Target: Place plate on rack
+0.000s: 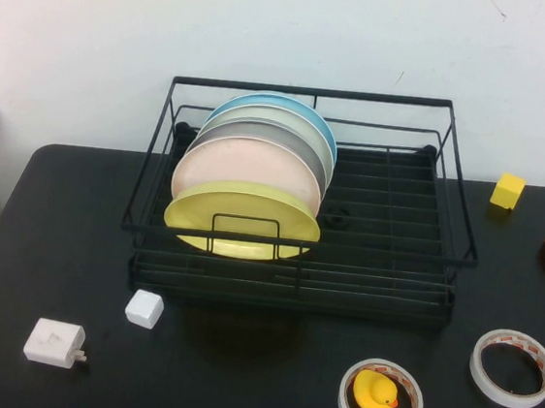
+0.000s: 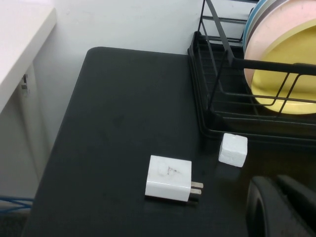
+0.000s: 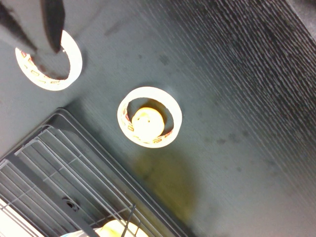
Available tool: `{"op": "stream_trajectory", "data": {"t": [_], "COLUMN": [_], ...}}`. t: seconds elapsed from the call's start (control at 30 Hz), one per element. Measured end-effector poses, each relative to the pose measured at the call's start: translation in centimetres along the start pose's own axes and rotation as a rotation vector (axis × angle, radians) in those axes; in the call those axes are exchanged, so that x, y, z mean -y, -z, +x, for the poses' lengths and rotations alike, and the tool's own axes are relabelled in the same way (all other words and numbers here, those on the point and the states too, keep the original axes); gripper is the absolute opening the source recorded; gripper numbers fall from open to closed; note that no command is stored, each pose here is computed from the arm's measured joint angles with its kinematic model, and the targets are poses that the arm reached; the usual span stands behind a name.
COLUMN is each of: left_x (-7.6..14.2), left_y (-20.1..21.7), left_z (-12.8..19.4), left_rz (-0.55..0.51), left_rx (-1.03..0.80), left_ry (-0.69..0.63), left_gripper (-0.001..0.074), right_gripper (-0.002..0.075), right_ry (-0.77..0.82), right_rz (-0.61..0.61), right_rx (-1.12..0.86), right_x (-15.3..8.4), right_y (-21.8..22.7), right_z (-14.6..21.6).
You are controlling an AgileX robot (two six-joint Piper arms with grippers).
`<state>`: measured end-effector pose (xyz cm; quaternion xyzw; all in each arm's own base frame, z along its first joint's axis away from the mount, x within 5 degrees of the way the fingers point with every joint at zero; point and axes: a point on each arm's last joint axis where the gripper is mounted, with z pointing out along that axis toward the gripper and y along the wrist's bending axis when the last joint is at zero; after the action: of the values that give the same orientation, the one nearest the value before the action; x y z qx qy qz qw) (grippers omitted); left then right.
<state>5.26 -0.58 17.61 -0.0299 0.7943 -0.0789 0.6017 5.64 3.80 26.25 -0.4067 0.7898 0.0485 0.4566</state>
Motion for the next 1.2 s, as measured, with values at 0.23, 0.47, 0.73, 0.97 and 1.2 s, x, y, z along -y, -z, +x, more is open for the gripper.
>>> {"op": "stream_trajectory", "data": {"t": [0.23,0.47,0.73,0.97,1.2], "left_x": [0.0,0.0,0.0,0.0,0.0], "left_y": [0.0,0.0,0.0,0.0,0.0], "left_z": [0.0,0.0,0.0,0.0,0.0], "left_rz": [-0.001,-0.001,-0.002,-0.002,-0.002], "left_rx": [0.001,0.001,0.001,0.001,0.001], "left_ry": [-0.004,-0.008,-0.010,-0.014,-0.014], "left_gripper": [-0.0001,-0.0001,-0.0001,-0.0001,-0.0001], "right_gripper": [-0.0002,-0.0002,-0.0002,-0.0002,-0.0002], "right_ry": [0.000,0.000,0.000,-0.006,-0.071], "right_rz": [0.000,0.000,0.000,0.014,0.207], "right_rx": [0.000,0.000,0.000,0.015,0.080], "right_x": [0.0,0.0,0.0,-0.1,0.2], "right_y": [0.0,0.0,0.0,0.3,1.5], "right_z": [0.0,0.0,0.0,0.3,1.3]}}
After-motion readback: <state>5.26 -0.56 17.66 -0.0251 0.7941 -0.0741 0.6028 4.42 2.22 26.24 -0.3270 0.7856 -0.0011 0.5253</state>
